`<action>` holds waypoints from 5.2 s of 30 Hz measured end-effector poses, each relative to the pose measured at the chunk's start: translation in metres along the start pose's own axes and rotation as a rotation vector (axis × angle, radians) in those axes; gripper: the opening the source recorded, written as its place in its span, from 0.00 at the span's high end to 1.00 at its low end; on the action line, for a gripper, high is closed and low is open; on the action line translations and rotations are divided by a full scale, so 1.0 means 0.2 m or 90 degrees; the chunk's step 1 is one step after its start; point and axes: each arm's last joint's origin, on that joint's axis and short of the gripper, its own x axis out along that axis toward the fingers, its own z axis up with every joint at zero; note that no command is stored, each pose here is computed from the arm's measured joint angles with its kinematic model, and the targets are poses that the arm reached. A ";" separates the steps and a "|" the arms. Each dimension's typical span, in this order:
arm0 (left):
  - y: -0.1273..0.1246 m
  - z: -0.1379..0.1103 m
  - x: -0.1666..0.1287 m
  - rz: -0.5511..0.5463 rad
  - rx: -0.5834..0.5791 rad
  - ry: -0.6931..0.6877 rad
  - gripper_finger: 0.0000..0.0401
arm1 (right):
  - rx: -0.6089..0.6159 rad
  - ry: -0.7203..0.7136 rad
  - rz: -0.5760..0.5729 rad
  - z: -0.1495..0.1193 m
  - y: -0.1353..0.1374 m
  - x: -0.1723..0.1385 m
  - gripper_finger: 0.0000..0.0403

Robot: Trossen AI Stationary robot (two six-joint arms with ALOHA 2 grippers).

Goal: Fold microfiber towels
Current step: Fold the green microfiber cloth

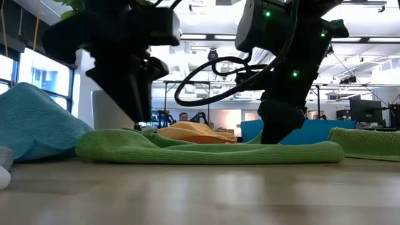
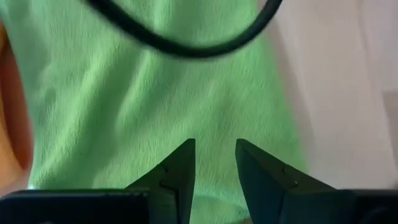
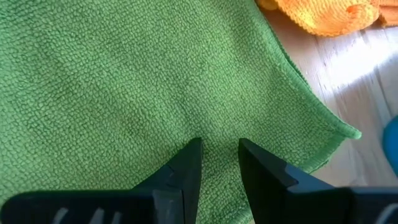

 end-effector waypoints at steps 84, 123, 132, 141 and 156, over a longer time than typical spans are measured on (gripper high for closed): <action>0.04 0.05 0.05 -0.001 -0.052 0.142 0.74 | 0.037 0.045 -0.071 -0.18 -0.09 -0.41 0.74; 0.05 0.05 0.06 0.050 -0.065 0.135 0.74 | 0.402 -0.029 0.178 -0.20 -0.18 0.00 0.54; 0.05 0.05 0.06 0.051 -0.053 0.135 0.74 | 0.411 -0.045 0.160 -0.20 -0.18 0.00 0.74; 0.05 0.03 0.05 0.063 -0.045 0.155 0.74 | 0.418 -0.049 0.155 -0.20 -0.18 0.00 0.98; -0.09 -0.06 0.00 0.131 -0.003 0.239 0.74 | 0.380 0.009 0.066 -0.18 -0.25 -0.15 1.00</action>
